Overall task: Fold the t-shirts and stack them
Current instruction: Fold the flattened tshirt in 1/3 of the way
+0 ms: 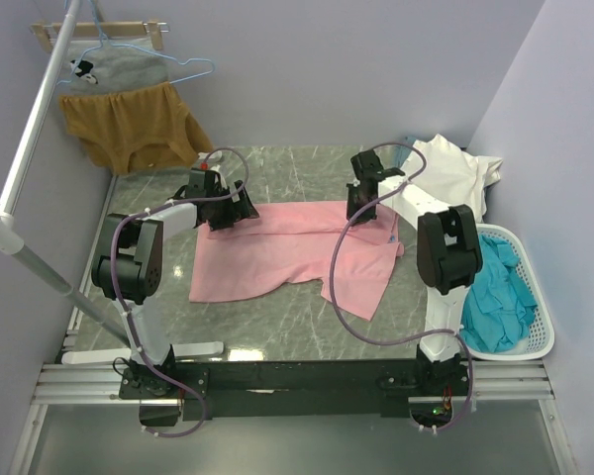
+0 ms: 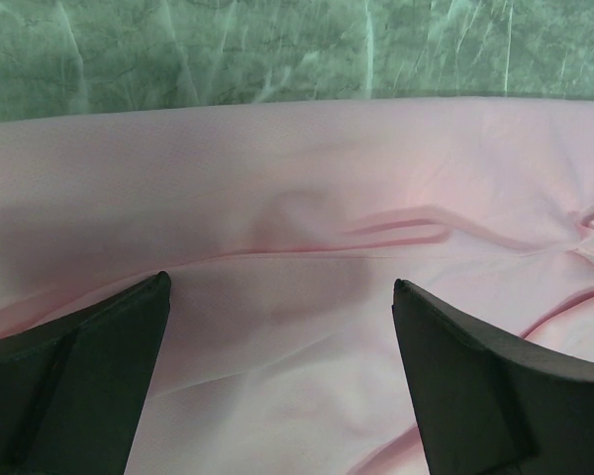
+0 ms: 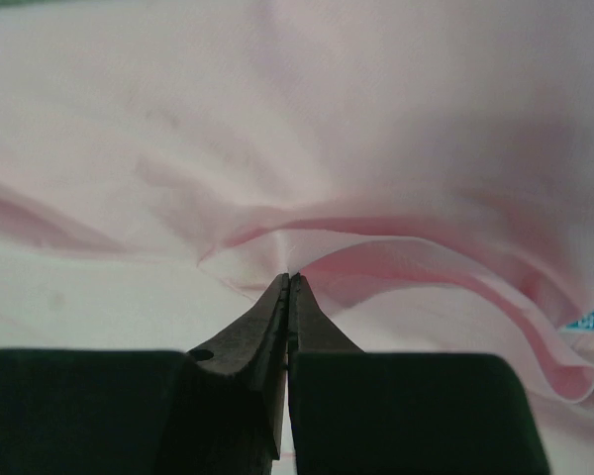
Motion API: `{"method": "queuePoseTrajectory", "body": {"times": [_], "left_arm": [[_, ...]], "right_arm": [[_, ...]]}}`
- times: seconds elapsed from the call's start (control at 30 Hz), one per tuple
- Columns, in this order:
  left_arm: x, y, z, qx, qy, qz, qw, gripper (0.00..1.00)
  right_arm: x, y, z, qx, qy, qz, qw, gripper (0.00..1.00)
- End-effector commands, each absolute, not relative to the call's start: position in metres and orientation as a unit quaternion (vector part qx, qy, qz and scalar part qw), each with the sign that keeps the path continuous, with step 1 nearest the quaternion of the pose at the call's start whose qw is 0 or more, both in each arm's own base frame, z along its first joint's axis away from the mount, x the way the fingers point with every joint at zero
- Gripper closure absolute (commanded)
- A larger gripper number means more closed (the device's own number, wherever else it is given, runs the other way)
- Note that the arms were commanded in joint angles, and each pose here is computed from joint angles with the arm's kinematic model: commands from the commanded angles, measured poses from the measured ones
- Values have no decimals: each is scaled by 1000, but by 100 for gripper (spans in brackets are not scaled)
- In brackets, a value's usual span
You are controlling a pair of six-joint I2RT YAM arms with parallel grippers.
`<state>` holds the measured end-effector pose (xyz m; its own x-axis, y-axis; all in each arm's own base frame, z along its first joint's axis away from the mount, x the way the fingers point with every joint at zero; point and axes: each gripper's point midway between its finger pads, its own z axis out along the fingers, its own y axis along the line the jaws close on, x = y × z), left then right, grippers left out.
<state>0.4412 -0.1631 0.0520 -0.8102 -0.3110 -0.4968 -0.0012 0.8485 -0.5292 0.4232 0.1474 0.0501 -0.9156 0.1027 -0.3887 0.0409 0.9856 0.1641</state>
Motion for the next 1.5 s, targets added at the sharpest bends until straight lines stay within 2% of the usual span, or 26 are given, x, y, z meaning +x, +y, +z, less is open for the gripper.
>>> {"method": "queuePoseTrajectory", "body": {"times": [0.0,0.1,0.23,0.3,0.33,0.37,0.47,0.57,0.7,0.83,1.17,1.47], "left_arm": [[447,-164,59,-71,913,-258,308,1],[448,-162,58,-72,915,-253,308,1],[450,-163,58,-70,915,-253,307,0],[450,-164,55,-69,916,-254,302,0],[450,-164,54,-69,917,-253,300,1],[450,-164,53,-69,918,-252,299,1],[451,-164,59,-66,914,-255,310,1],[454,-159,73,-68,907,-246,333,1],[462,-146,100,-72,897,-219,377,1],[470,-129,111,-85,892,-205,394,1],[472,-112,75,-107,902,-204,365,1],[467,-82,50,-136,910,-170,353,1]], "right_arm": [[402,162,86,15,970,80,228,97],[379,172,85,14,973,81,217,97],[353,179,70,28,977,82,194,91],[338,177,57,39,981,77,175,81],[332,179,53,38,982,75,167,68],[328,174,53,44,982,62,172,44],[334,164,67,58,975,38,211,29],[354,150,108,73,955,28,286,24],[384,120,132,108,938,22,328,23],[417,101,132,128,935,46,326,27],[466,63,72,171,943,21,286,30],[476,20,66,198,936,-15,290,28]]}}
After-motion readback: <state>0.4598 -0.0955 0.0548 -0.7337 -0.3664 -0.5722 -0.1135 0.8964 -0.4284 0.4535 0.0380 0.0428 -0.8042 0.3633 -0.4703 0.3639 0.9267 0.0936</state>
